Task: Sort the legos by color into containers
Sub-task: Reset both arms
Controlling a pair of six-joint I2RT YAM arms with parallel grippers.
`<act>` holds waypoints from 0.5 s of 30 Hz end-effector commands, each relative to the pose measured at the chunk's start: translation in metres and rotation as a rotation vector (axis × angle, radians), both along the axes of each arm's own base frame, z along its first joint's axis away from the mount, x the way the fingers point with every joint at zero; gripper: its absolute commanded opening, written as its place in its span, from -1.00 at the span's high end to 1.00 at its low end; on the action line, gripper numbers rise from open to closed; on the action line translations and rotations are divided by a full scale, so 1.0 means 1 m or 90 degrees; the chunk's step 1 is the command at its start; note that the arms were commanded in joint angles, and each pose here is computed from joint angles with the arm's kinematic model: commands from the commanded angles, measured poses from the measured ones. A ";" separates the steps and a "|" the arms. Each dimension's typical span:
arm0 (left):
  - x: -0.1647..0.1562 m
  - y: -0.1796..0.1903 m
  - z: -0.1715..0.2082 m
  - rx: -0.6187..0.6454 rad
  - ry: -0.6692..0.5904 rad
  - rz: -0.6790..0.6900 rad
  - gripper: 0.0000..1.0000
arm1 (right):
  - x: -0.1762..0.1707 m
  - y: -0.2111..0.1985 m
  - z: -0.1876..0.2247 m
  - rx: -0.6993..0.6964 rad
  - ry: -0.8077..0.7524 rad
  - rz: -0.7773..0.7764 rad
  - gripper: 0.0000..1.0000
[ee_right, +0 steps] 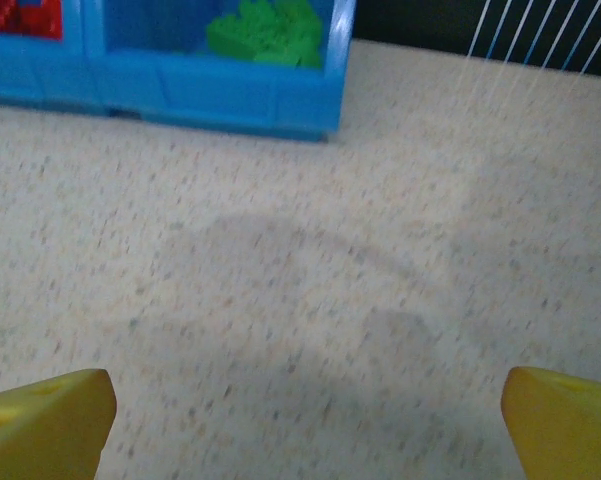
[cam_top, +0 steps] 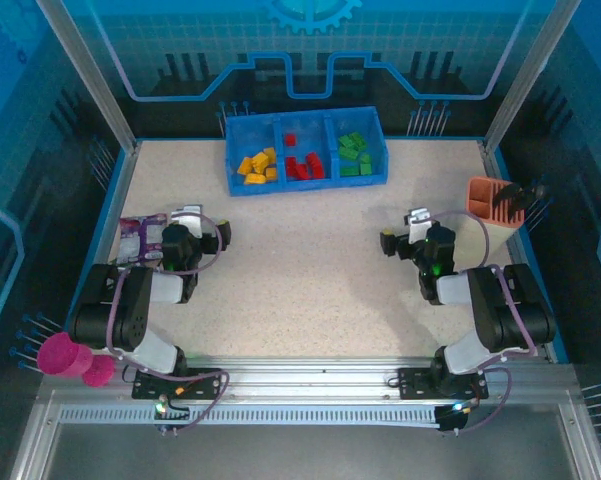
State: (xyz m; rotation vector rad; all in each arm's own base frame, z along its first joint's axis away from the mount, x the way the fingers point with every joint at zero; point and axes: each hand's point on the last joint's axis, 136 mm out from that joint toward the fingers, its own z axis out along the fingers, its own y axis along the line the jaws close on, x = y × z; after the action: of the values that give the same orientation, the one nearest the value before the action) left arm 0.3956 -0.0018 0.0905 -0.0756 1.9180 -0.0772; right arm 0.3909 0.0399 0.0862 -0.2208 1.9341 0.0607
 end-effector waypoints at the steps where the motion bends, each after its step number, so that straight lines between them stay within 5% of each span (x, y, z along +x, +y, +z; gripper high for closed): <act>1: 0.003 -0.003 0.004 -0.008 -0.006 -0.010 -0.99 | 0.008 -0.005 0.012 0.018 -0.021 -0.012 -1.00; 15: 0.003 -0.003 0.004 -0.008 -0.006 -0.010 -0.99 | 0.009 -0.003 0.011 -0.005 -0.022 -0.027 -1.00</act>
State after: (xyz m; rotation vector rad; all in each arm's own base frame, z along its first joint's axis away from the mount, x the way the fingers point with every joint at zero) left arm 0.3956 -0.0018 0.0905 -0.0760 1.9180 -0.0774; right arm 0.3952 0.0372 0.0923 -0.1869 1.9165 0.0149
